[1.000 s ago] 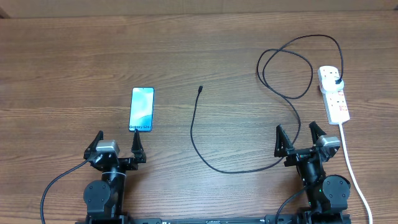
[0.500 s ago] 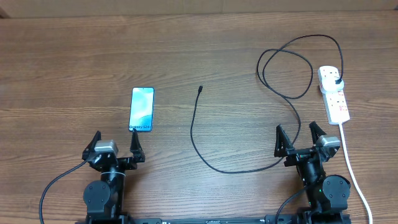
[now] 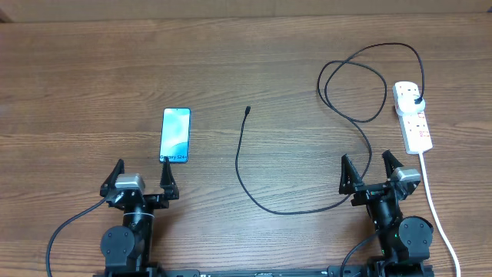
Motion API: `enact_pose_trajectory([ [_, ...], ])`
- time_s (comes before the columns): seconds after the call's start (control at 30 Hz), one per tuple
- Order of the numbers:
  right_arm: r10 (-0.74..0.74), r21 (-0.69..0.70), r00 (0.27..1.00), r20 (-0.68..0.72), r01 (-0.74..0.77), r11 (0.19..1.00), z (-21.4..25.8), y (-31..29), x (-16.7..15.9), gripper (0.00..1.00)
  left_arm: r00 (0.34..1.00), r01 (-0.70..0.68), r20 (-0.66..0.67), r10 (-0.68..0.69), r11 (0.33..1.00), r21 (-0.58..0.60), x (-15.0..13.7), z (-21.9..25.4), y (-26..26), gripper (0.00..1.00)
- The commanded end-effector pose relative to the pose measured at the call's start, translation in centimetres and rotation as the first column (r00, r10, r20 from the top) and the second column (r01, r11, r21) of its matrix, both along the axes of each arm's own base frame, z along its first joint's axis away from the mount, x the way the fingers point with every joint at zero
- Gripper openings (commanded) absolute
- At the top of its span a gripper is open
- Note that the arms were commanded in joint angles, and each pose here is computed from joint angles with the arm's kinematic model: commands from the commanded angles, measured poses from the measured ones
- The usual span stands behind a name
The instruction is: Plug charger to phone and switch on socket
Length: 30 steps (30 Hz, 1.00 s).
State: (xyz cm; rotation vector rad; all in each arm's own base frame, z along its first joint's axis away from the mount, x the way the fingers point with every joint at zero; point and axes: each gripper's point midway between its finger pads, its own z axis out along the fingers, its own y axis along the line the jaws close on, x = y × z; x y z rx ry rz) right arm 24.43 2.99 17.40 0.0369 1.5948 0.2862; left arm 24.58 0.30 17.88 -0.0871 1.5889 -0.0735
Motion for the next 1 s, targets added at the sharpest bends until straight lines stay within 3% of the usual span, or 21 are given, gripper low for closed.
enact_pose_trajectory([
  [0.0, 0.000, -0.002, 1.000, 0.004, 0.000, 1.000, -0.2, -0.1, 0.0, 1.00, 0.999, 0.000, 0.039, 0.000, 1.000, 0.002, -0.2, 2.9, 0.1, 1.00],
  [0.33, 0.000, -0.002, 1.000, 0.004, 0.000, 1.000, -0.2, -0.1, 0.0, 1.00, 1.000, 0.005, -0.003, -0.005, 1.000, 0.001, 1.6, 7.5, 0.1, 1.00],
  [0.53, 0.000, -0.002, 1.000, 0.004, 0.000, 1.000, -0.2, -0.1, 0.0, 1.00, 0.994, 0.094, -0.064, -0.093, 0.996, 0.010, 4.1, 11.1, -1.4, 1.00],
  [0.77, 0.000, -0.002, 1.000, 0.004, 0.000, 1.000, -0.2, -0.1, 0.0, 1.00, 0.958, 0.135, -0.253, -0.138, 0.990, -0.027, 7.8, 13.5, -2.0, 1.00],
  [0.97, 0.000, -0.002, 1.000, 0.004, 0.000, 1.000, -0.2, -0.1, 0.0, 1.00, 0.873, 0.188, -0.445, -0.199, 0.980, -0.069, 11.3, 13.7, -2.9, 1.00],
])
